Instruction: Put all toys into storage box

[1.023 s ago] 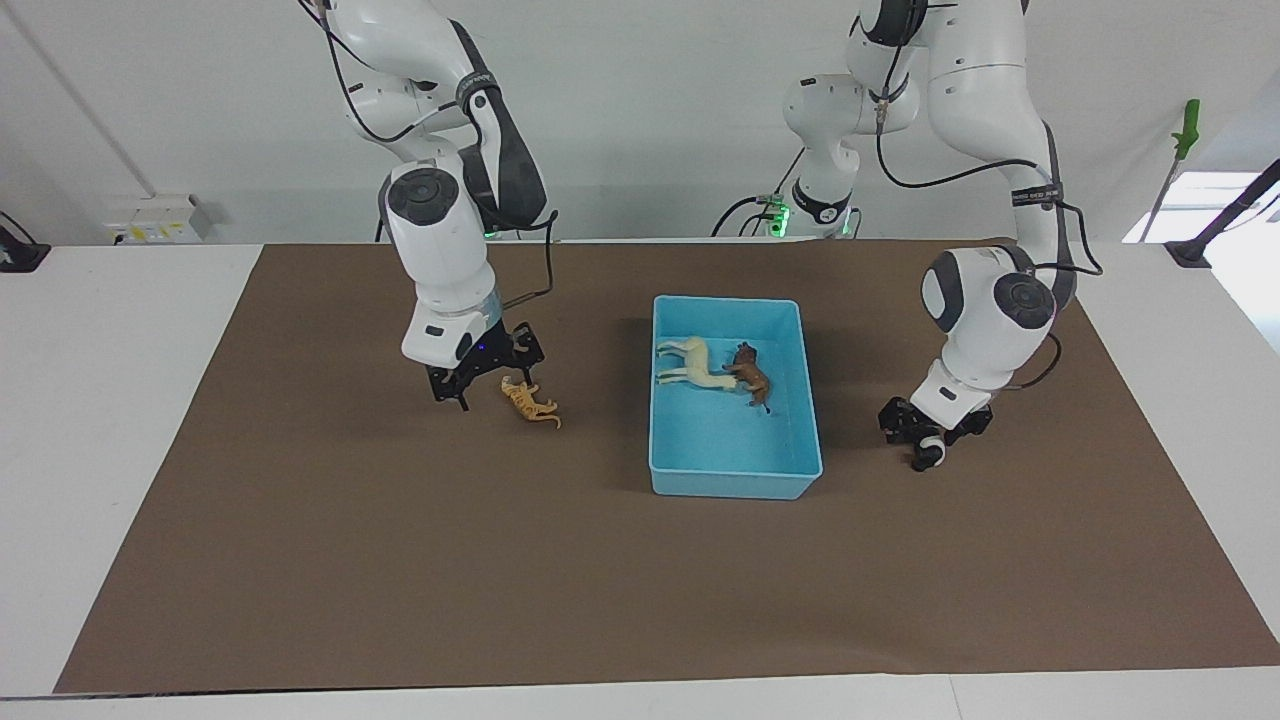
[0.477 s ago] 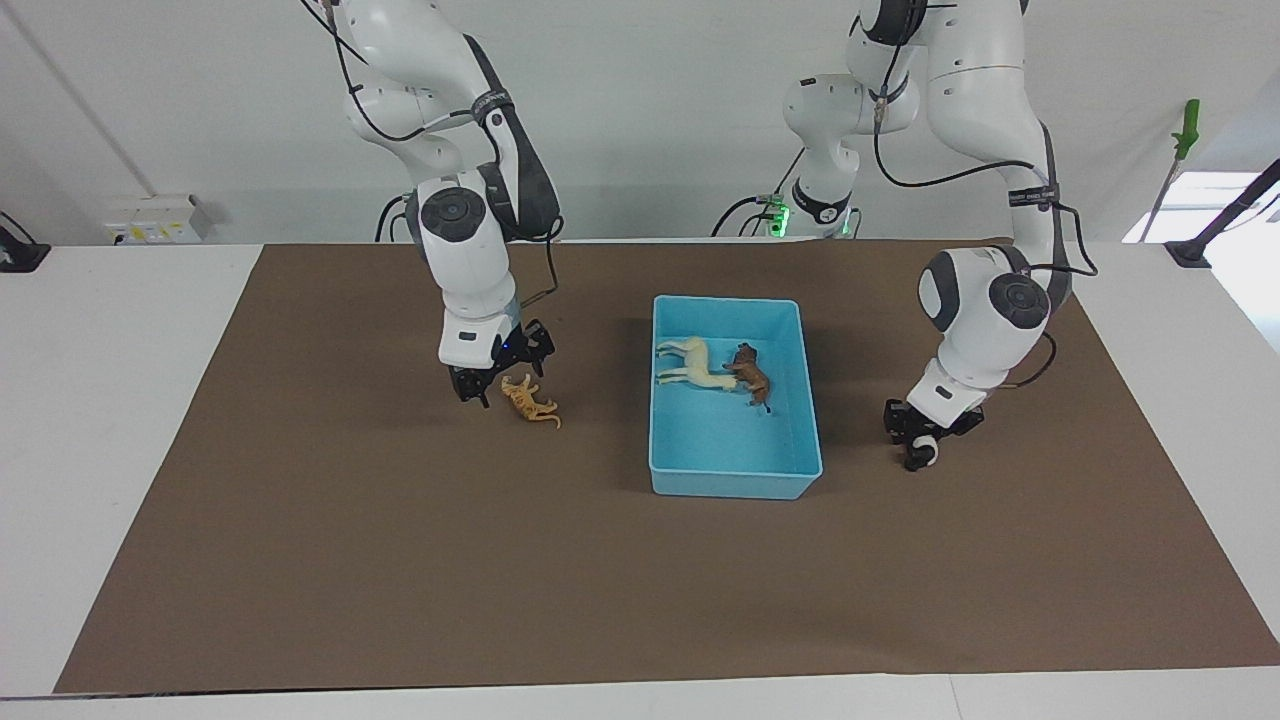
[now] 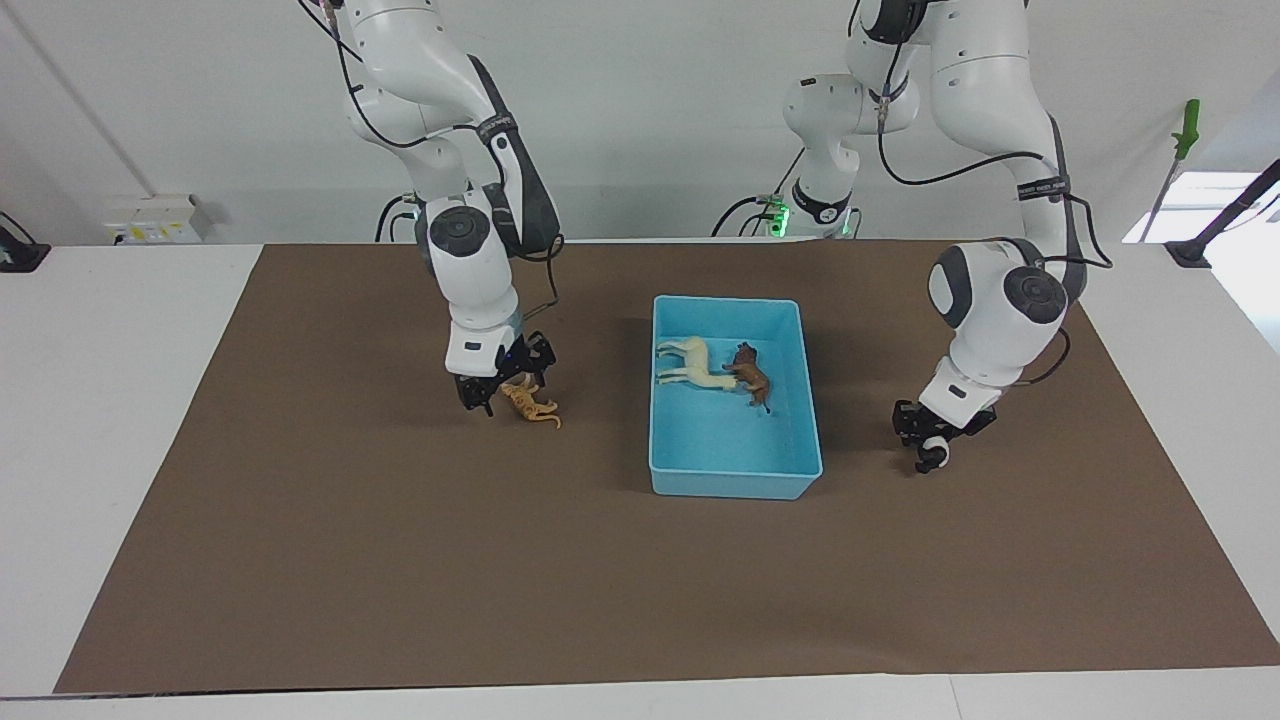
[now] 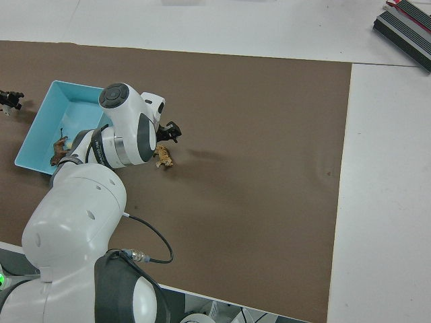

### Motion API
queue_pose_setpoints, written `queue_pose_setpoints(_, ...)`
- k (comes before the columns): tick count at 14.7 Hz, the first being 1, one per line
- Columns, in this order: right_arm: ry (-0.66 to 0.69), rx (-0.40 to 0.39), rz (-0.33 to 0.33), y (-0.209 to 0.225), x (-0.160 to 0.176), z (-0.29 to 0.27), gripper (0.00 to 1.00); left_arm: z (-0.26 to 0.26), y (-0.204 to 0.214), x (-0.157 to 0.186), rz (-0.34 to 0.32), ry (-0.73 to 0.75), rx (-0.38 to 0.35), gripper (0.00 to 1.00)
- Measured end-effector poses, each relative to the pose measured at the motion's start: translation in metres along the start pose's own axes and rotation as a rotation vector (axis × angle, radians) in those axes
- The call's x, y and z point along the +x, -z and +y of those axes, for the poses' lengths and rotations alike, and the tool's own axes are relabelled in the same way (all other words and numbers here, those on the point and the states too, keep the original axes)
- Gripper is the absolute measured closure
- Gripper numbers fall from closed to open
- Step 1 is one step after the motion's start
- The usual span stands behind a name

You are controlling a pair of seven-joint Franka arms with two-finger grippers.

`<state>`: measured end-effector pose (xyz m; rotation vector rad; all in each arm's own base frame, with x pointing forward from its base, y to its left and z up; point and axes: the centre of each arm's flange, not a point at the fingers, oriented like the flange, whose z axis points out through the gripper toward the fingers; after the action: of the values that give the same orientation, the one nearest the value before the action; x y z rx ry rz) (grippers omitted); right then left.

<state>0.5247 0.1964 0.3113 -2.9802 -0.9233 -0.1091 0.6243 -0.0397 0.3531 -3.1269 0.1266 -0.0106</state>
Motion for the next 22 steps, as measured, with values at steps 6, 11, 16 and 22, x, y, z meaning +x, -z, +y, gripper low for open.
queue_pose_setpoints(6, 0.01, 0.002, -0.012, -0.023, -0.002, -0.017, 0.0, 0.165, 0.092, -0.01, -0.025, 0.25, -0.053, 0.44)
queue_pose_setpoints(11, -0.018, -0.002, -0.002, -0.021, -0.003, -0.008, 0.45, 0.288, 0.074, -0.066, -0.071, 0.288, -0.025, 0.29)
queue_pose_setpoints(16, -0.04, -0.005, 0.008, -0.016, 0.0, -0.004, 0.66, 0.243, 0.102, -0.061, -0.087, 0.358, -0.006, 0.0)
queue_pose_setpoints(22, -0.348, 0.018, 0.016, 0.119, 0.076, -0.029, 0.66, 0.071, 0.202, -0.078, -0.114, 0.298, -0.012, 0.0)
